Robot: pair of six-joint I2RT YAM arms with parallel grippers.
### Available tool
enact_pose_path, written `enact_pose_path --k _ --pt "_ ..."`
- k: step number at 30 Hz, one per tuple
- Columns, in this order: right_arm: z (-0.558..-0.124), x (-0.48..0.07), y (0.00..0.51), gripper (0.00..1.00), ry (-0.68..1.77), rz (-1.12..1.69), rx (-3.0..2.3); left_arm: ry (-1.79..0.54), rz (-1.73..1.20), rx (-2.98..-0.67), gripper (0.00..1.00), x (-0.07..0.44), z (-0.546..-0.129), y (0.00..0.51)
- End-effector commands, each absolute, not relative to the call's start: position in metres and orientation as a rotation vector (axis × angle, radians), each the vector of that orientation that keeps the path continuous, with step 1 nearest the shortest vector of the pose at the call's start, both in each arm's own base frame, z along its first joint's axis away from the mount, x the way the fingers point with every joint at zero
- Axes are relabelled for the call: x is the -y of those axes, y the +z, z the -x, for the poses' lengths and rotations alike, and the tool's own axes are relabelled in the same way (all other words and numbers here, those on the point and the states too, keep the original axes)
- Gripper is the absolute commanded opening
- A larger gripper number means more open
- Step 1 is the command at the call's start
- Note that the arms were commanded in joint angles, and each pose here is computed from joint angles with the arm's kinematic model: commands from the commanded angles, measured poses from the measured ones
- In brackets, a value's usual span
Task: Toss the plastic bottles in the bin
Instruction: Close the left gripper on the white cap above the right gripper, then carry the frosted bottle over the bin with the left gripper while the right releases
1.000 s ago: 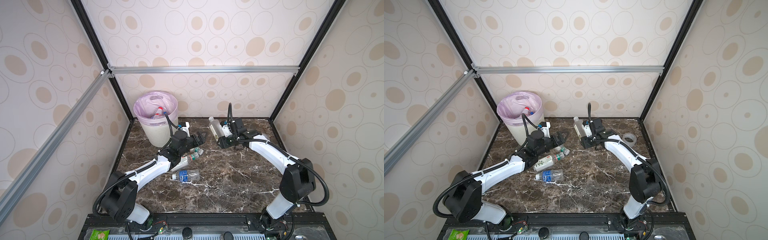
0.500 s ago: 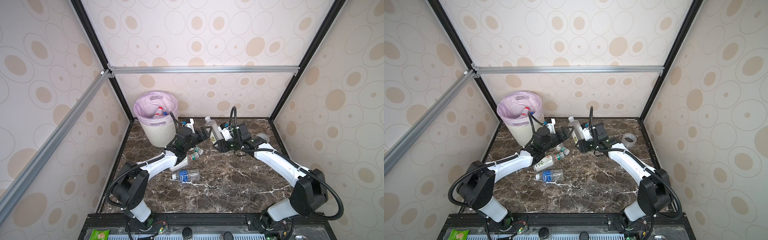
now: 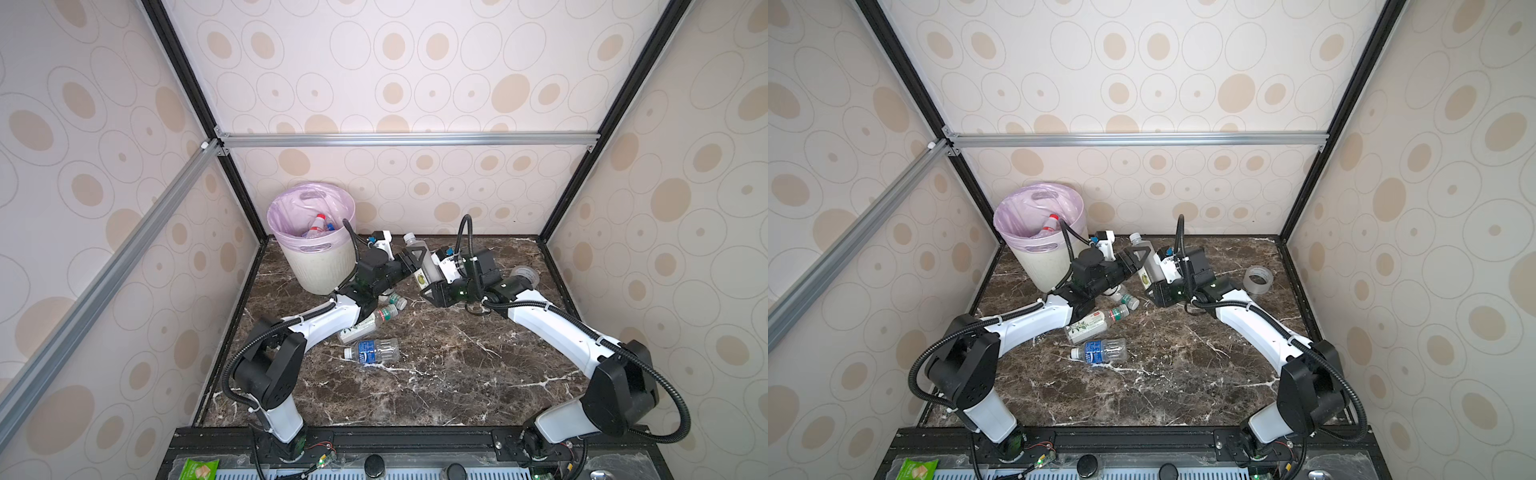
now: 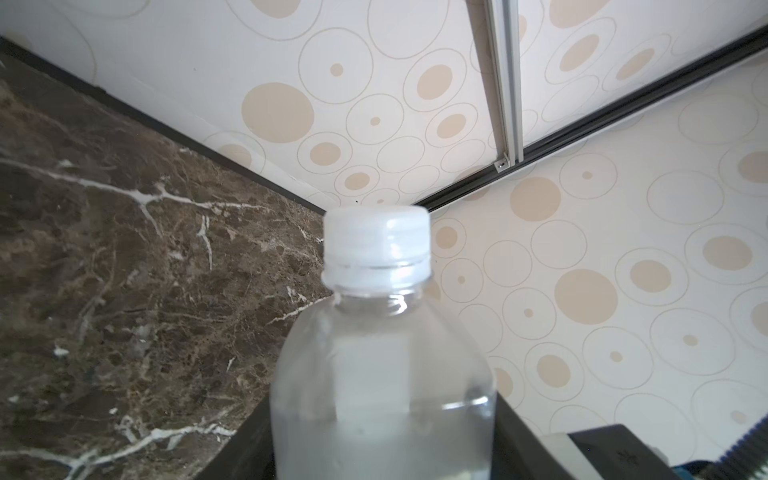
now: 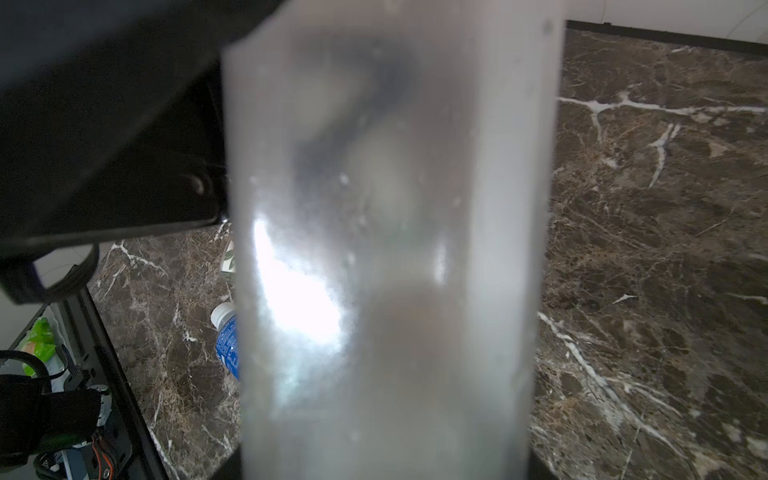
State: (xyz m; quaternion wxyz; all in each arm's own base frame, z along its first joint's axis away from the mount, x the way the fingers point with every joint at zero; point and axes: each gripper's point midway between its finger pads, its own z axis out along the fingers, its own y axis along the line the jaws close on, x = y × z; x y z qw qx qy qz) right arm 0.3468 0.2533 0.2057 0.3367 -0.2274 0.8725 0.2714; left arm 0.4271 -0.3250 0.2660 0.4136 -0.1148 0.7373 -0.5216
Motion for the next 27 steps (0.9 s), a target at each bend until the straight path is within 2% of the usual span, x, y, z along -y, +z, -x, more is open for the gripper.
enact_pose_path --k 1,3,10,17,21,27 --pt "-0.342 -0.261 0.221 0.49 0.749 0.630 -2.211 -1.344 0.269 -1.802 0.51 0.332 -0.430 0.284" --pt "-0.342 -0.261 0.220 0.52 0.743 0.632 -2.216 -1.335 0.265 -1.807 0.48 0.332 -0.430 0.283" --pt "-0.344 -0.251 0.229 0.67 0.679 0.604 -2.200 -1.236 0.224 -1.833 0.48 0.325 -0.432 0.288" --pt "-0.340 -0.245 0.251 0.76 0.664 0.590 -2.164 -1.142 0.191 -1.838 0.49 0.312 -0.437 0.302" --pt "-0.337 -0.240 0.272 0.83 0.648 0.579 -2.120 -1.072 0.165 -1.825 0.49 0.298 -0.441 0.323" --pt "-0.344 -0.240 0.318 1.00 0.654 0.541 -2.013 -0.896 0.098 -1.815 0.50 0.272 -0.454 0.370"
